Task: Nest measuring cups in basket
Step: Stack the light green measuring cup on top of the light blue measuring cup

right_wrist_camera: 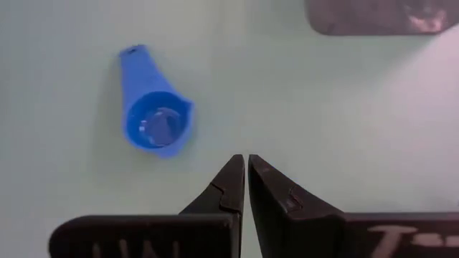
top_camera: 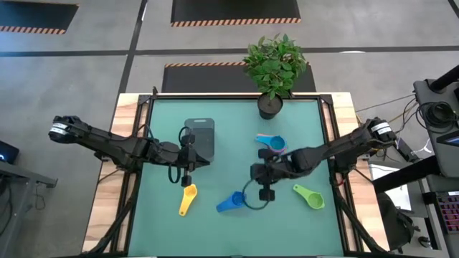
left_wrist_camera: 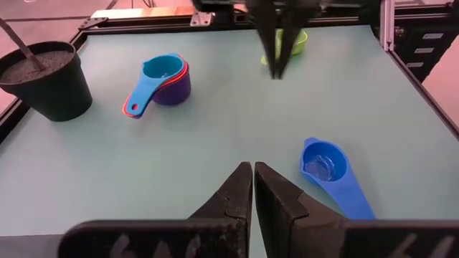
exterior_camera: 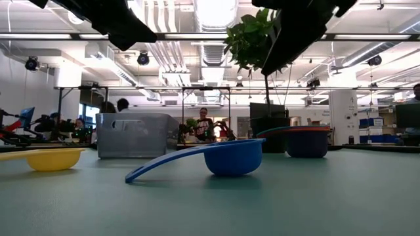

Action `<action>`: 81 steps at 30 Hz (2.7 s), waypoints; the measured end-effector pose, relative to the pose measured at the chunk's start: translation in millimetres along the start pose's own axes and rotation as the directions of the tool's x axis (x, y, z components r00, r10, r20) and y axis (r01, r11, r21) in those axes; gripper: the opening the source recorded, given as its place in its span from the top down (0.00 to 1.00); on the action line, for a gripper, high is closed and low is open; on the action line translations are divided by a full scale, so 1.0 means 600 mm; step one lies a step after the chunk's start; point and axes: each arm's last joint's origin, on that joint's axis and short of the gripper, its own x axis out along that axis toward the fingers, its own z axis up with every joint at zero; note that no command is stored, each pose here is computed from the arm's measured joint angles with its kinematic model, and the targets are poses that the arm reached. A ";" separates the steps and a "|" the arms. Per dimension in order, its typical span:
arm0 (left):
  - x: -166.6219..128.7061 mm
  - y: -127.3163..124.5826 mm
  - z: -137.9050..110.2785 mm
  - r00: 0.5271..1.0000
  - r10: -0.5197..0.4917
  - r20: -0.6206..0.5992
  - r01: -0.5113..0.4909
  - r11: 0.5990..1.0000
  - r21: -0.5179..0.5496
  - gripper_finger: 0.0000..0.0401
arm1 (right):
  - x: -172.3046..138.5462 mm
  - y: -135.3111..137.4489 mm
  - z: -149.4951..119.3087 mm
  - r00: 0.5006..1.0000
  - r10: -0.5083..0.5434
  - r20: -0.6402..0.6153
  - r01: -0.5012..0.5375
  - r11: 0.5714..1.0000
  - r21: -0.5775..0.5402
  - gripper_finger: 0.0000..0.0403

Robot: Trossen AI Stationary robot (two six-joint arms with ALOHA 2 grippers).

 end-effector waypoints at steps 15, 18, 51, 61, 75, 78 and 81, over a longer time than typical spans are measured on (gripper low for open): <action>0.000 0.000 0.000 1.000 0.000 0.000 0.000 1.000 0.000 1.00 | 0.005 0.036 -0.012 0.979 0.191 -0.074 -0.177 0.970 0.167 0.81; 0.000 0.000 0.000 1.000 0.000 0.000 0.000 1.000 0.027 1.00 | 0.002 0.041 -0.028 0.962 0.211 -0.171 -0.161 0.950 0.268 0.71; -0.012 0.000 0.039 0.998 0.013 0.055 -0.022 0.986 0.165 1.00 | -0.082 0.188 -0.285 0.830 -0.144 -0.540 0.340 0.896 0.285 0.52; -0.012 0.000 0.039 0.998 0.013 0.055 -0.021 0.986 0.165 1.00 | -0.065 0.177 -0.308 0.818 -0.137 -0.559 0.355 0.884 0.303 0.66; -0.012 0.000 0.039 0.998 0.013 0.055 -0.022 0.986 0.165 1.00 | -0.063 0.185 -0.283 0.845 -0.081 -0.528 0.283 0.907 0.312 0.97; -0.012 0.000 0.039 0.998 0.013 0.055 -0.022 0.986 0.165 1.00 | -0.058 0.175 -0.260 0.848 -0.080 -0.524 0.280 0.907 0.314 0.97; -0.012 0.000 0.039 0.998 0.013 0.054 -0.021 0.986 0.165 1.00 | -0.048 0.159 -0.230 0.862 -0.081 -0.501 0.270 0.909 0.317 0.97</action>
